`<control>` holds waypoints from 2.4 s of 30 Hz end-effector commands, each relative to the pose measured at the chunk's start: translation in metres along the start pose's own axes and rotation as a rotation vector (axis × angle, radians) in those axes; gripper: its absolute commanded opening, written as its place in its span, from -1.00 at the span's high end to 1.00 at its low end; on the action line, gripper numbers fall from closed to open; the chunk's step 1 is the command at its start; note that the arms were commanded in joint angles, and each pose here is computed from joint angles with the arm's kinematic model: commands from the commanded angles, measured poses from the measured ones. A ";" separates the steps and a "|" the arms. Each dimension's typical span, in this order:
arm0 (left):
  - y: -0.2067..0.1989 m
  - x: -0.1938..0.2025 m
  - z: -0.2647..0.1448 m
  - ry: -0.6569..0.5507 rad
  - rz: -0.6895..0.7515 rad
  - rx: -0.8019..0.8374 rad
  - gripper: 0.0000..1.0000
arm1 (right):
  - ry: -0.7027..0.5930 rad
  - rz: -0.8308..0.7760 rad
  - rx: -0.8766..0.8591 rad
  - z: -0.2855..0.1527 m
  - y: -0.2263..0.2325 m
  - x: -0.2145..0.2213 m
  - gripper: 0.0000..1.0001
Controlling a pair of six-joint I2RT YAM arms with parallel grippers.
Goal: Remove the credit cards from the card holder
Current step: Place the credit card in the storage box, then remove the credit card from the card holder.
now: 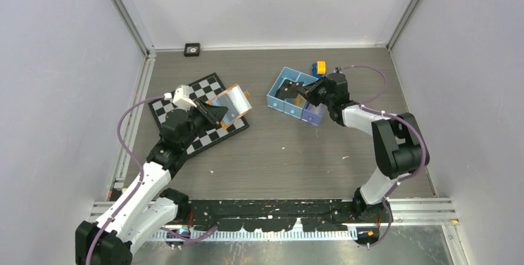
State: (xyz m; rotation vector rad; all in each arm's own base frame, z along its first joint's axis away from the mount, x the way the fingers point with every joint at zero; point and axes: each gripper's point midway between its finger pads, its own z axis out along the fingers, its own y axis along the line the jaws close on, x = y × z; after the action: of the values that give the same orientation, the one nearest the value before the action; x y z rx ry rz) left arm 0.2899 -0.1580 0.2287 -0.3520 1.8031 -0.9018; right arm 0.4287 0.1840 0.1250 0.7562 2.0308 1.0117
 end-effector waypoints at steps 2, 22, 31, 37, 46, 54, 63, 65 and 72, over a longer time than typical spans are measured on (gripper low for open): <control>-0.007 -0.017 -0.003 -0.060 0.024 0.011 1.00 | -0.038 0.041 -0.099 0.030 0.032 -0.016 0.99; -0.010 -0.013 -0.002 -0.039 0.008 0.026 1.00 | -0.055 -0.020 -0.044 0.067 0.038 -0.006 0.99; -0.010 -0.012 -0.002 -0.037 0.004 0.028 1.00 | -0.018 -0.067 -0.063 0.074 0.043 0.006 0.54; -0.011 -0.012 -0.003 -0.034 -0.005 0.031 1.00 | -0.001 -0.142 -0.104 0.054 0.061 0.006 0.33; -0.013 -0.004 0.003 -0.002 -0.031 0.053 1.00 | -0.060 -0.228 -0.118 0.003 0.079 -0.006 0.09; -0.020 0.005 0.009 0.047 -0.054 0.098 1.00 | -0.034 -0.379 -0.072 -0.074 0.076 0.023 0.06; -0.048 0.033 0.033 0.219 -0.065 0.280 1.00 | 0.005 -0.433 -0.319 -0.132 0.073 0.061 0.09; -0.056 0.041 0.038 0.281 -0.063 0.329 1.00 | 0.008 -0.463 -0.358 -0.140 0.081 0.062 0.06; -0.066 0.061 0.052 0.402 -0.077 0.407 1.00 | 0.030 -0.508 -0.443 -0.152 0.095 0.079 -0.45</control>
State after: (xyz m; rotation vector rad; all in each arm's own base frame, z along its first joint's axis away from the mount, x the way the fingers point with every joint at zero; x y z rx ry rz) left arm 0.3016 -0.2421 0.1809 -0.1433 2.0523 -1.3072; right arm 0.2858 0.2179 0.2099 0.1057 1.9151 1.0432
